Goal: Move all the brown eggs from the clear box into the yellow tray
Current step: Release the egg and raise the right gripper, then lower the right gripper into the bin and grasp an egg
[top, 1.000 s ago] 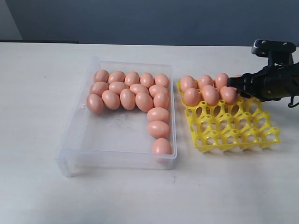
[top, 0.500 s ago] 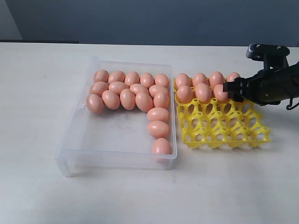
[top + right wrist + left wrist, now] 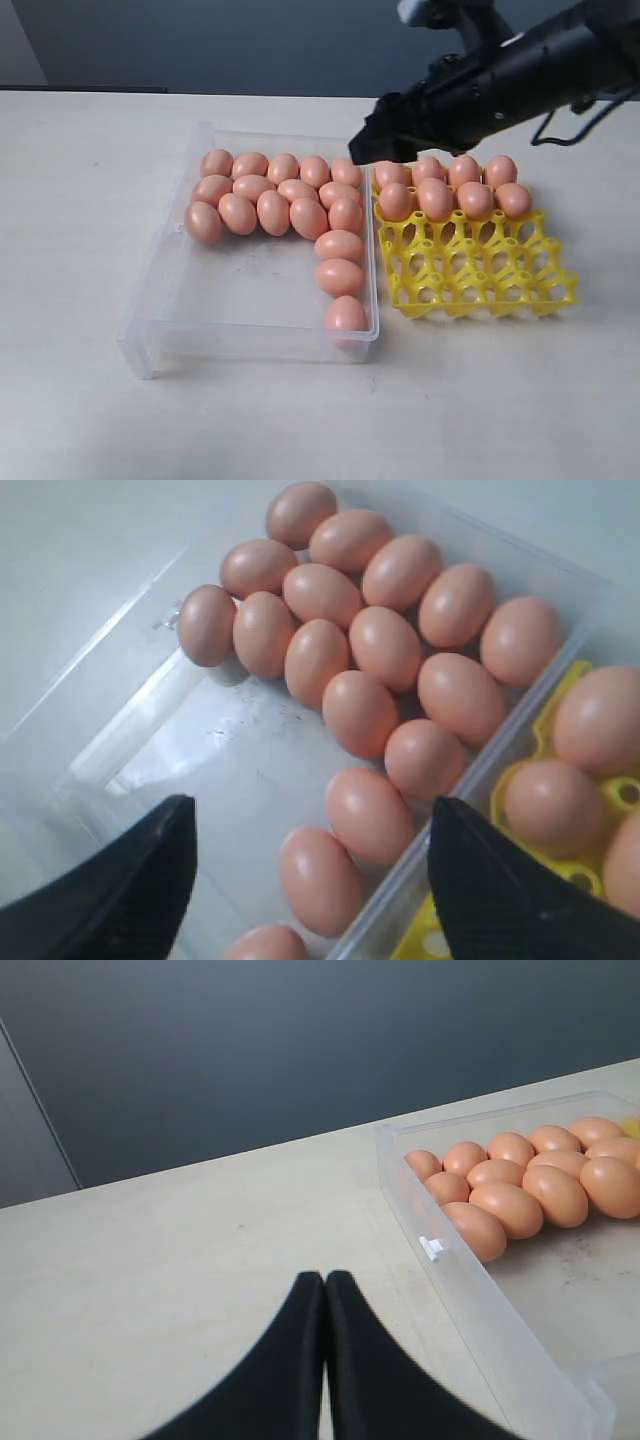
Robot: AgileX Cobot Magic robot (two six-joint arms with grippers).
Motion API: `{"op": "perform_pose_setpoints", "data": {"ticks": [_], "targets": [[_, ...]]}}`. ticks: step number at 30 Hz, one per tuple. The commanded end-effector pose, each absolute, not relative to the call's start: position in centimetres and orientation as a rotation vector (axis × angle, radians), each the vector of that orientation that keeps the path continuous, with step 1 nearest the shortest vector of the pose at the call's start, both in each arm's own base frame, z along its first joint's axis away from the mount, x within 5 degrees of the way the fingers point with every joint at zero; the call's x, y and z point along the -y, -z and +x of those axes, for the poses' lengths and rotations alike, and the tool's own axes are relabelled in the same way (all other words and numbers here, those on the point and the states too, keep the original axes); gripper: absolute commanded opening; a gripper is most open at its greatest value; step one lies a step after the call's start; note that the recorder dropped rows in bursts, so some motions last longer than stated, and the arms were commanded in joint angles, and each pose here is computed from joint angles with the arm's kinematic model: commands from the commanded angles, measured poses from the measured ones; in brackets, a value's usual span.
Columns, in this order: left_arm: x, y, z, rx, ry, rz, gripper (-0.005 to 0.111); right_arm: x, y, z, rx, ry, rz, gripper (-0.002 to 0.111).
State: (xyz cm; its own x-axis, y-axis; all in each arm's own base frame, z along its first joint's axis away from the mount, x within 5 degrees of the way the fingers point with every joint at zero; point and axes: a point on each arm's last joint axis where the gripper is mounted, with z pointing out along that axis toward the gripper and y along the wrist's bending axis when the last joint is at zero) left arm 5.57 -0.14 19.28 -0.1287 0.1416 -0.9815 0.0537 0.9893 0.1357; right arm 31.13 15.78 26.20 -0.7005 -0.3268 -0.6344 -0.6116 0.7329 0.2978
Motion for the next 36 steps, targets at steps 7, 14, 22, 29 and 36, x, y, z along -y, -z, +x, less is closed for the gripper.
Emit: {"op": "perform_pose_setpoints", "data": {"ticks": [7,14,22,29,36], "targets": [[0.2,-19.4,5.6,-1.685,-0.073,0.145,0.000,-23.1,-19.2,37.3,-2.520,-0.616,-0.887,0.063],[0.2,-19.4,5.6,-1.685,-0.073,0.145,0.000,-23.4,-15.1,37.9,-2.613,-0.617,-0.890,0.063],[0.2,-19.4,5.6,-1.685,-0.073,0.145,0.000,-23.5,-13.1,38.6,-2.623,-0.586,-0.870,0.063],[0.2,-19.4,5.6,-1.685,-0.073,0.145,0.000,-23.5,-11.2,38.7,-2.655,-0.567,-0.878,0.063],[0.2,-19.4,5.6,-1.685,-0.073,0.145,0.000,-23.6,-11.2,38.8,-2.644,-0.577,-0.842,0.023]]}}
